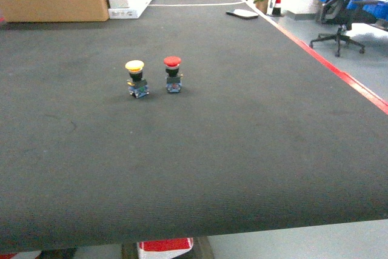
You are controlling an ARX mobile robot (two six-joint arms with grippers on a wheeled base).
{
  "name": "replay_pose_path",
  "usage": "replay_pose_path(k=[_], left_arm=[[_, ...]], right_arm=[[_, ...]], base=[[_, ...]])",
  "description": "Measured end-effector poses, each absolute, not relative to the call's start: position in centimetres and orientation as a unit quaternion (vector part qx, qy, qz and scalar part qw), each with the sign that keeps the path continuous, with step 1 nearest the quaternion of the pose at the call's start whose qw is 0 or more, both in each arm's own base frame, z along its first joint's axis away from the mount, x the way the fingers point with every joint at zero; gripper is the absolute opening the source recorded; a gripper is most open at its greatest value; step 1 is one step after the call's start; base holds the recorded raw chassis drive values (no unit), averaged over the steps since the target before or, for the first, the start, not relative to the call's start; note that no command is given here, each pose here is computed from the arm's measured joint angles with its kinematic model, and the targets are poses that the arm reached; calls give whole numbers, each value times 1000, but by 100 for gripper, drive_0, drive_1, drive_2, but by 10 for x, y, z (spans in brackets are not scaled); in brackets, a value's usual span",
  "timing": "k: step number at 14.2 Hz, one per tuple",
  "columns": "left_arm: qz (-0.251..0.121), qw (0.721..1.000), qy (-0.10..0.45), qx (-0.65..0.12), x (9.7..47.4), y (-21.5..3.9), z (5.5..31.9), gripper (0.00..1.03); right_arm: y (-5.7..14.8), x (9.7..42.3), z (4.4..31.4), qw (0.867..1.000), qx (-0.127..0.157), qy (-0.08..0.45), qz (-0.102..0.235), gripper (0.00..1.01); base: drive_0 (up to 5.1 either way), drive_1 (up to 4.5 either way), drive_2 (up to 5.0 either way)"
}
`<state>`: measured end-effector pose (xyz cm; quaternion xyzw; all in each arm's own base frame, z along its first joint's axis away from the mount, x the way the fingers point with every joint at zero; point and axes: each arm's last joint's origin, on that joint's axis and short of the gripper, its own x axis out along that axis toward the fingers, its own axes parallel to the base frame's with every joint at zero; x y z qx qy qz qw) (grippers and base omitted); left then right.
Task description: Pick blue part to blue bin on bottom shelf
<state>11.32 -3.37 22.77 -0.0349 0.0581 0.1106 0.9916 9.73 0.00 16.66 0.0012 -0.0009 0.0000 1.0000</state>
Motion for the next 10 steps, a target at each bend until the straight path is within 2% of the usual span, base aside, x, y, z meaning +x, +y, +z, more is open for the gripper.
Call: replay_pose_path(k=[10], left_arm=[[111, 992, 58, -35, 113, -34, 228, 44]], right_arm=[[0, 97, 167, 1000, 1, -1, 0, 98]], base=[[-175, -175, -175]])
